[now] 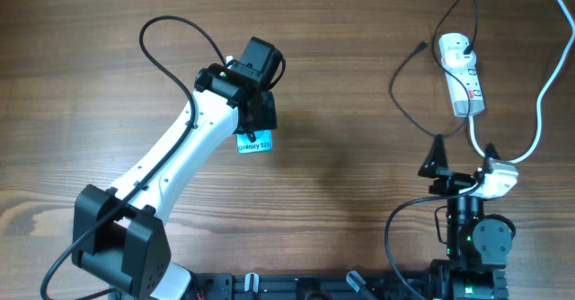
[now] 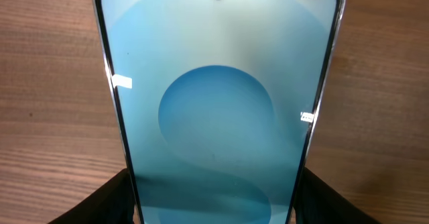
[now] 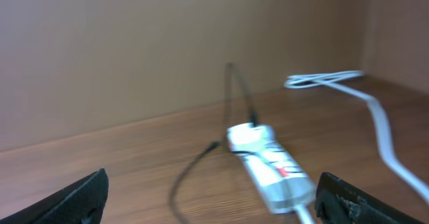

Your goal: Plug charger to phone and switch on socket

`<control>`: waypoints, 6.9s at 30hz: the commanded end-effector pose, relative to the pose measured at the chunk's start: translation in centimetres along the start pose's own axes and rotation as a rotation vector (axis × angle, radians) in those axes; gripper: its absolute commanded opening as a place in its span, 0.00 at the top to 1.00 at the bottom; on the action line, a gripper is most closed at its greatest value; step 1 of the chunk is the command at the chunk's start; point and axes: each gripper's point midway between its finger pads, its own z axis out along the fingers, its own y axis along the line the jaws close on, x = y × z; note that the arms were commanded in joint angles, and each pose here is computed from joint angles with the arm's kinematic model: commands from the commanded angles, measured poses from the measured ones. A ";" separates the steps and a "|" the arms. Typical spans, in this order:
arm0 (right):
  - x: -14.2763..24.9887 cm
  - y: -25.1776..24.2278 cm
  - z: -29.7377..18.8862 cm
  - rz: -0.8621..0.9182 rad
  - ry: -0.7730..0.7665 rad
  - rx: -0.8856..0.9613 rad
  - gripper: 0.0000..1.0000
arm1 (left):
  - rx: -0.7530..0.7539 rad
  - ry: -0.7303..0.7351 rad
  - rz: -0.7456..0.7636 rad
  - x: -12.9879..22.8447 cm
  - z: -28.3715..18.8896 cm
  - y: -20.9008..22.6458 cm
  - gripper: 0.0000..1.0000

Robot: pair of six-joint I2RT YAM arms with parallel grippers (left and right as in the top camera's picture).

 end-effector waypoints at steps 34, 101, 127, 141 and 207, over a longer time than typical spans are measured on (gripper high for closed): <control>5.3 14.3 -3.6 0.551 0.500 -0.710 0.01 | 0.613 0.249 -0.600 -1.5 -5.1 -12.2 0.61; 5.0 23.1 -1.3 0.695 0.567 -0.904 0.95 | 0.593 0.251 -0.453 2.7 -5.7 -15.9 0.58; 8.9 22.1 -1.5 1.513 1.095 -0.428 0.96 | 0.513 0.086 -0.397 -4.0 -5.6 -2.7 0.00; 9.6 22.2 -2.1 1.688 1.218 -0.296 0.96 | 0.519 0.021 -0.444 -4.5 -8.8 4.4 0.00; 7.1 27.3 -2.6 1.538 1.186 -0.456 0.96 | 0.768 -0.088 -0.664 8.5 -12.2 8.6 0.00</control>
